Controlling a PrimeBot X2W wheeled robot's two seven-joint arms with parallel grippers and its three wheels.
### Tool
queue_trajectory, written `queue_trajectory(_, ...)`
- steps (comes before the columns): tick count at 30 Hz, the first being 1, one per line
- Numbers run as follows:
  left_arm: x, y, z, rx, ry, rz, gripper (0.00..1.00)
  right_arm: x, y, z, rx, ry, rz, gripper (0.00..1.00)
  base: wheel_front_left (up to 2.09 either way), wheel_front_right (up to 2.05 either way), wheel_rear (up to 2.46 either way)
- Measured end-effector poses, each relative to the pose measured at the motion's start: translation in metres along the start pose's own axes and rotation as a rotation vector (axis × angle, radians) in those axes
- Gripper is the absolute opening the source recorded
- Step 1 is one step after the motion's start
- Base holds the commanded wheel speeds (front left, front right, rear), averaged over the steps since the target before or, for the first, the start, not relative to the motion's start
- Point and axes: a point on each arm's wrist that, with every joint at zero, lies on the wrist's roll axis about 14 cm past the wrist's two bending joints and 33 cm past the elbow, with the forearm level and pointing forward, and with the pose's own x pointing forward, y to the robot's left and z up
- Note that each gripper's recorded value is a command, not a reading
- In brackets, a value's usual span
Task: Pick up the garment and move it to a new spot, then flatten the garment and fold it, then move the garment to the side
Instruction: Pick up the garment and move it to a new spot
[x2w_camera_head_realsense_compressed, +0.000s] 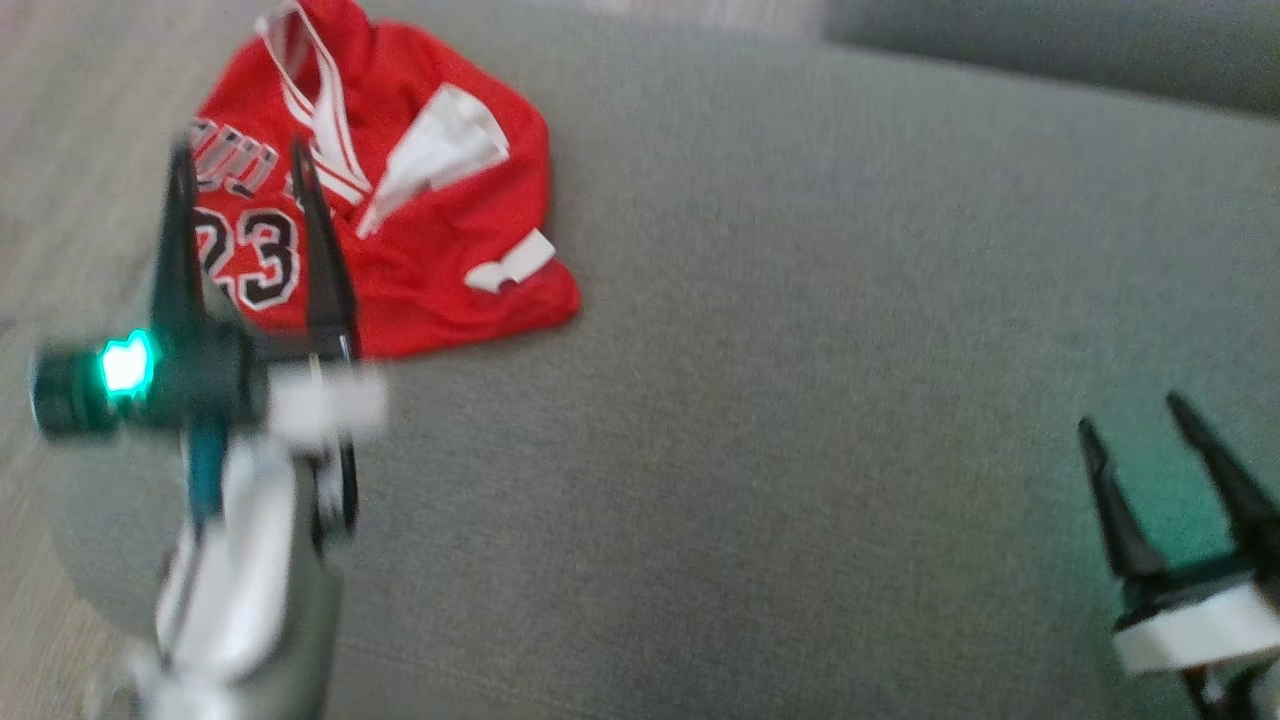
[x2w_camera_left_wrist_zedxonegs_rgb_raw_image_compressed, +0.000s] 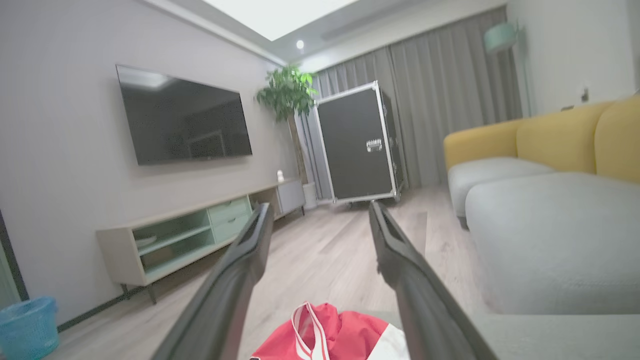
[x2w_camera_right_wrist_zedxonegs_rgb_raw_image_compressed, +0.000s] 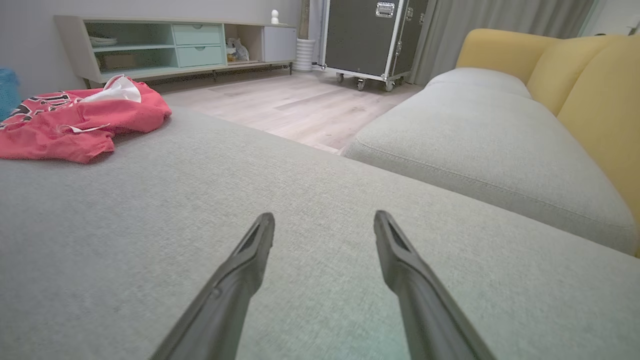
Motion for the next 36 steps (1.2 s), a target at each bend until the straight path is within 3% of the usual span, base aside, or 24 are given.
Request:
queue_trajectory(5,0.077,-0.019,-0.062,0.067,0.27,-0.003,1.0,0.016,-0.031,-0.022,-0.02,0.037,-0.008,1.0,0.0,0.0,0.0)
queue_trajectory(9,0.106,-0.026,-0.122,0.059,0.517,0.027,1.0,0.021,-0.046,-0.045,-0.025,0.08,-0.009,1.0,0.0,0.0,0.0)
queue_trajectory(10,0.107,-0.022,-0.155,0.086,0.633,0.053,1.0,0.022,-0.053,-0.052,-0.019,0.09,-0.021,1.0,0.0,0.0,0.0)
queue_trajectory(14,0.091,-0.007,-0.213,0.133,0.844,0.114,1.0,0.014,-0.067,-0.069,-0.026,0.135,-0.044,1.0,0.0,0.0,0.0)
queue_trajectory(21,0.055,-0.018,-0.277,0.146,1.053,0.128,1.0,0.008,-0.085,-0.081,-0.02,0.152,-0.094,1.0,0.0,0.0,0.0)
queue_trajectory(22,0.057,-0.019,-0.279,0.147,1.048,0.127,0.93,0.008,-0.086,-0.082,-0.018,0.154,-0.098,1.0,0.0,0.0,0.0)
queue_trajectory(23,0.059,-0.02,-0.28,0.152,1.041,0.125,0.0,0.007,-0.087,-0.082,-0.016,0.152,-0.101,1.0,0.0,0.0,0.0)
queue_trajectory(30,0.092,-0.02,-0.247,0.177,0.828,0.081,0.0,0.008,-0.089,-0.076,-0.018,0.143,-0.113,1.0,0.0,0.0,0.0)
queue_trajectory(36,0.164,-0.041,-0.14,0.131,0.469,-0.006,0.0,0.006,-0.066,-0.055,0.019,0.096,-0.103,1.0,0.0,0.0,0.0)
